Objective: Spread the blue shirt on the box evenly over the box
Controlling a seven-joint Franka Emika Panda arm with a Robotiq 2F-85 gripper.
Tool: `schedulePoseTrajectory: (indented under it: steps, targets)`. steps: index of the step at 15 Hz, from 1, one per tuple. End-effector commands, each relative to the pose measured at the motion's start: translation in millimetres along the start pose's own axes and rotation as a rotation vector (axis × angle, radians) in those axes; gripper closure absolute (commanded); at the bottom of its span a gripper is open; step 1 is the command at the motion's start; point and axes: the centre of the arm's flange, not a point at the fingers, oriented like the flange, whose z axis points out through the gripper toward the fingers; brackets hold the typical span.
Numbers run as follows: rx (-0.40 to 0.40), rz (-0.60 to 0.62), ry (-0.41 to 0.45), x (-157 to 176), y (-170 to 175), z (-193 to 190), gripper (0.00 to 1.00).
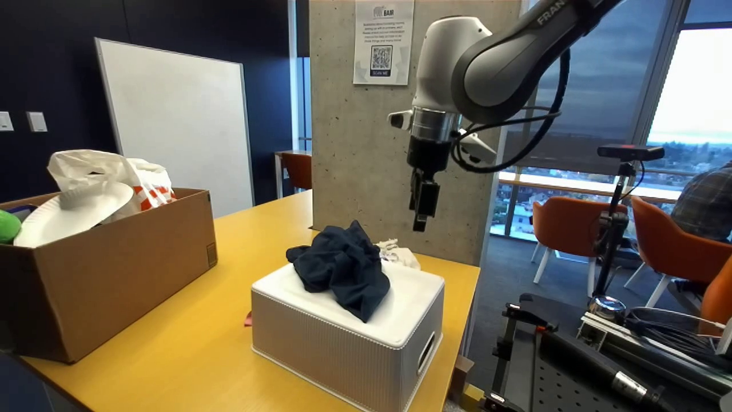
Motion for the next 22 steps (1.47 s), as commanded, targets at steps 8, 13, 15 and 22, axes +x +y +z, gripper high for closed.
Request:
schedulePoseTrajectory:
  steps: [8, 13, 15, 22]
  targets:
    - [0.106, -0.196, -0.039, 73.1, -18.6, 86.3, 0.00]
    - [0.157, -0.310, -0.095, 91.3, -33.5, 114.7, 0.00]
    - [0.168, -0.342, -0.130, 94.2, -42.0, 122.7, 0.00]
    - [0.206, -0.368, -0.187, 96.8, -44.3, 136.1, 0.58]
